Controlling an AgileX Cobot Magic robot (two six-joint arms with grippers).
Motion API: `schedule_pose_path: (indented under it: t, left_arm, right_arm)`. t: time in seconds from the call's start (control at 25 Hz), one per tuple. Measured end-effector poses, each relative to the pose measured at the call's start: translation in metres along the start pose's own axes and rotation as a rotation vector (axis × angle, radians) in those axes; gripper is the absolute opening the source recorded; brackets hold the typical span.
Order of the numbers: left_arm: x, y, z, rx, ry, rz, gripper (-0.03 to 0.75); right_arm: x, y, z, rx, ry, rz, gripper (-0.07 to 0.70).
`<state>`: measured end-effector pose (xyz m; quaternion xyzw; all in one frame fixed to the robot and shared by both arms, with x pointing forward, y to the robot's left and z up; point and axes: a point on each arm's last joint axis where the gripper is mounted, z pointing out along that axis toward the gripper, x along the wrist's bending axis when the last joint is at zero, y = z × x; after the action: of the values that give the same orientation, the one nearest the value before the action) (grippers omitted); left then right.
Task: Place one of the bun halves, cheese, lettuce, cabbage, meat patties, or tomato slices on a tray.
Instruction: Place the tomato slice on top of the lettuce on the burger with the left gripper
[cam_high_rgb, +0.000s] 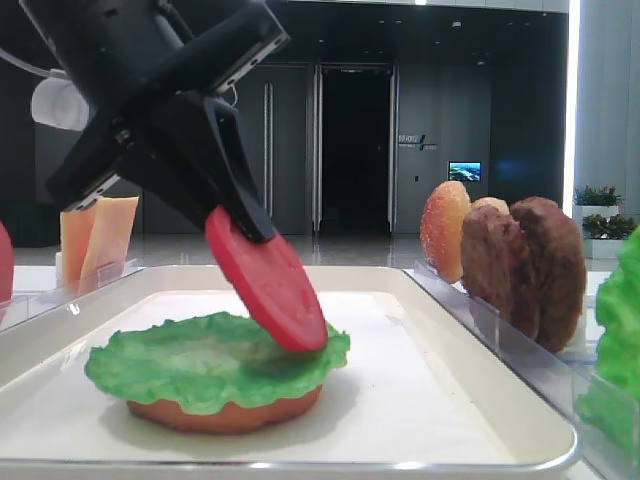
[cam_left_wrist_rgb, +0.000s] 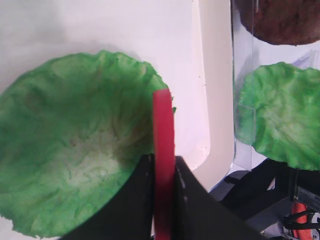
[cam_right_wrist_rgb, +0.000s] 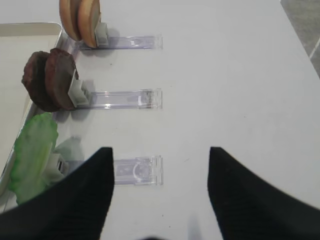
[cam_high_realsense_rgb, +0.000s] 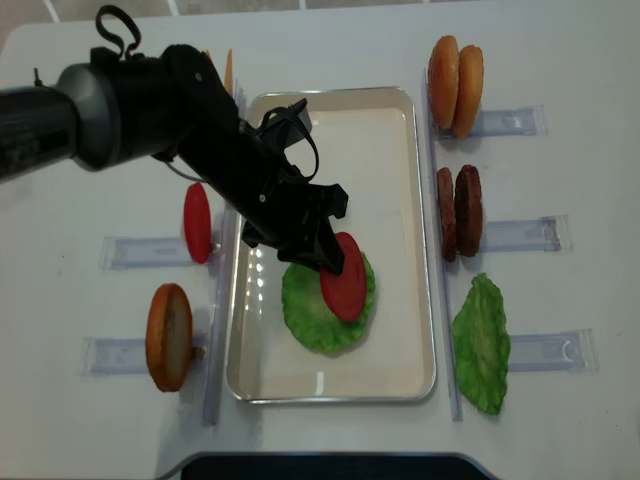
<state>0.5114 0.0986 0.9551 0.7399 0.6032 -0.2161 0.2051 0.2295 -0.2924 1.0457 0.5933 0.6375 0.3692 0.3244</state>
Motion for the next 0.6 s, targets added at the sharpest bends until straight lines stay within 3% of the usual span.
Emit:
schedule_pose_path:
  t: [0.48,0.6]
  left_arm:
    - [0.0045,0.0018,0.0066,0.008,0.011,-0.01,0.048]
    - [0.0046,0.002,0.0066,0.005,0.012,-0.01,0.091]
  right_arm:
    - [0.0,0.0,0.0,0.0,0.0,0.0,0.425]
    - [0.0,0.0,0.0,0.0,0.0,0.0,0.425]
